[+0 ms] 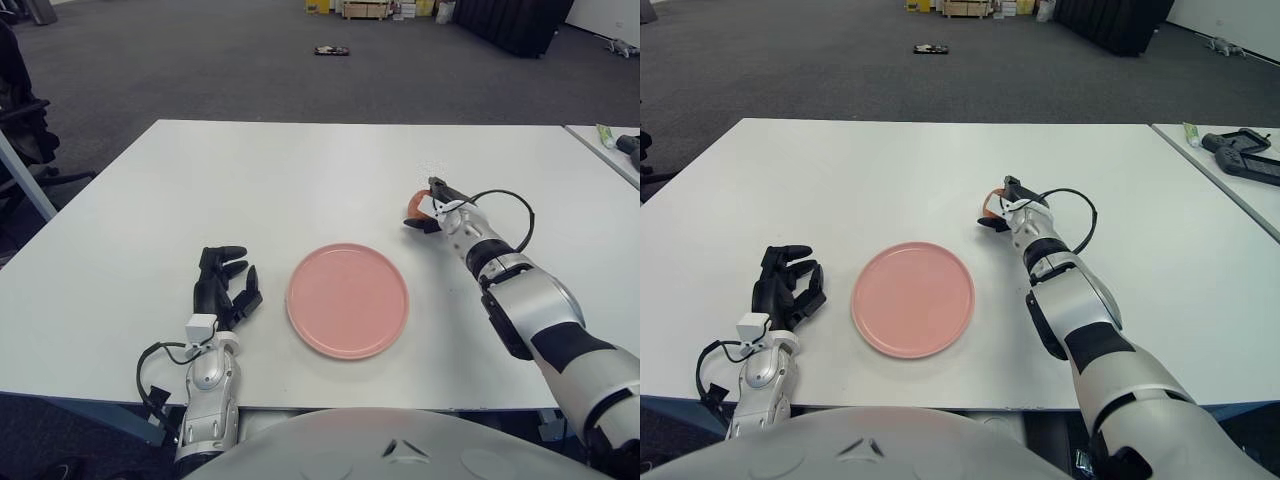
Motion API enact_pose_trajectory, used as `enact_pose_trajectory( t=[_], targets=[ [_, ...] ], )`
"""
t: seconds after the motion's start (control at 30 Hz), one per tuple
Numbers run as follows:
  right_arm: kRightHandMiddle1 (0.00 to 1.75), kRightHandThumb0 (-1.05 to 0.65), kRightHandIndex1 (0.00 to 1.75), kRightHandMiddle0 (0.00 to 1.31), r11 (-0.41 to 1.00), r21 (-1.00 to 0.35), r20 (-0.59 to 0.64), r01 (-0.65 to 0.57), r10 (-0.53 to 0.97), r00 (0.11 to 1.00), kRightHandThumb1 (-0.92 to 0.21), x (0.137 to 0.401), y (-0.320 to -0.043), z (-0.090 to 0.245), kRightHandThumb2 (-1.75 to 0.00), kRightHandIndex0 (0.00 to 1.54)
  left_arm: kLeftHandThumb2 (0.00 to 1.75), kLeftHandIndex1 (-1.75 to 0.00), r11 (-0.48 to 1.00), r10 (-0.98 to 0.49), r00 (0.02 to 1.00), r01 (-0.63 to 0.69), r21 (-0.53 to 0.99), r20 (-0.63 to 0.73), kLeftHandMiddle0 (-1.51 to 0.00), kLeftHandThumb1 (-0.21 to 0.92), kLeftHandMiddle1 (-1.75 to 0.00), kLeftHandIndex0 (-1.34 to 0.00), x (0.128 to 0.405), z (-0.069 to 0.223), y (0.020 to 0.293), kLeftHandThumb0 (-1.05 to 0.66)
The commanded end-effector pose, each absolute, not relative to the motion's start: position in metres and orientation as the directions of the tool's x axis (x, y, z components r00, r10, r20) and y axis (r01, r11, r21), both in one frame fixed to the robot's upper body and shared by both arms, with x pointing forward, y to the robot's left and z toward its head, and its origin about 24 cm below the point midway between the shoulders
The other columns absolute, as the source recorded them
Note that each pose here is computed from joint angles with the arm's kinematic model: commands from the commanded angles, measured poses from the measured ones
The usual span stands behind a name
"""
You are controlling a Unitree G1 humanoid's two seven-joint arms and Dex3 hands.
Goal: Put the apple into the plate.
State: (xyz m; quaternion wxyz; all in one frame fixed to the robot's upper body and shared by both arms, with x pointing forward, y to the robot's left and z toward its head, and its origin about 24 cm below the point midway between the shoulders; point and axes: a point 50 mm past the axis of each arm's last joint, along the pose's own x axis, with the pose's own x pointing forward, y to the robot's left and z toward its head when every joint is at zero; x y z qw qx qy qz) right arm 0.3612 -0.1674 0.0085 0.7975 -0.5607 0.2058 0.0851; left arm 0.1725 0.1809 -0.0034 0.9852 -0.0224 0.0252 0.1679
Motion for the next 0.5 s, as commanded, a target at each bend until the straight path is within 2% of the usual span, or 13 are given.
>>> enact_pose_trajectory(
  t=[0.0, 0.17, 0.33, 0.47],
  targets=[
    [0.8, -0.76, 0.26, 0.0, 0.307, -0.839, -0.505, -0.449, -0.135, 0.852, -0.62, 0.347, -0.177, -0.01, -0.7, 0.0, 0.76, -1.75, 0.939, 0.339, 0.939, -0.341, -0.041, -0.054, -0.46, 0.71, -1.48, -0.19, 0.173, -0.003, 0.182, 0.0],
    [1.04, -0.68, 0.39, 0.0, 0.243, -0.851, -0.509, -0.467, -0.154, 0.847, -0.52, 0.344, -0.185, -0.013, -0.81, 0.0, 0.78, -1.75, 0.939, 0.339, 0.939, -0.341, -0.038, -0.052, -0.47, 0.7, -1.49, -0.19, 0.172, -0.002, 0.183, 0.0],
    [1.12, -0.59, 0.48, 0.0, 0.222, -0.857, -0.503, -0.465, -0.163, 0.849, -0.46, 0.343, -0.188, -0.015, -0.91, 0.0, 0.79, -1.75, 0.939, 0.341, 0.939, -0.343, -0.036, -0.052, -0.46, 0.7, -1.51, -0.18, 0.172, -0.002, 0.184, 0.0],
    [1.1, -0.56, 0.5, 0.0, 0.203, -0.865, -0.492, -0.458, -0.167, 0.855, -0.47, 0.341, -0.19, -0.015, -0.95, 0.0, 0.79, -1.75, 0.937, 0.345, 0.937, -0.347, -0.036, -0.056, -0.45, 0.7, -1.52, -0.18, 0.172, -0.002, 0.184, 0.0]
  ],
)
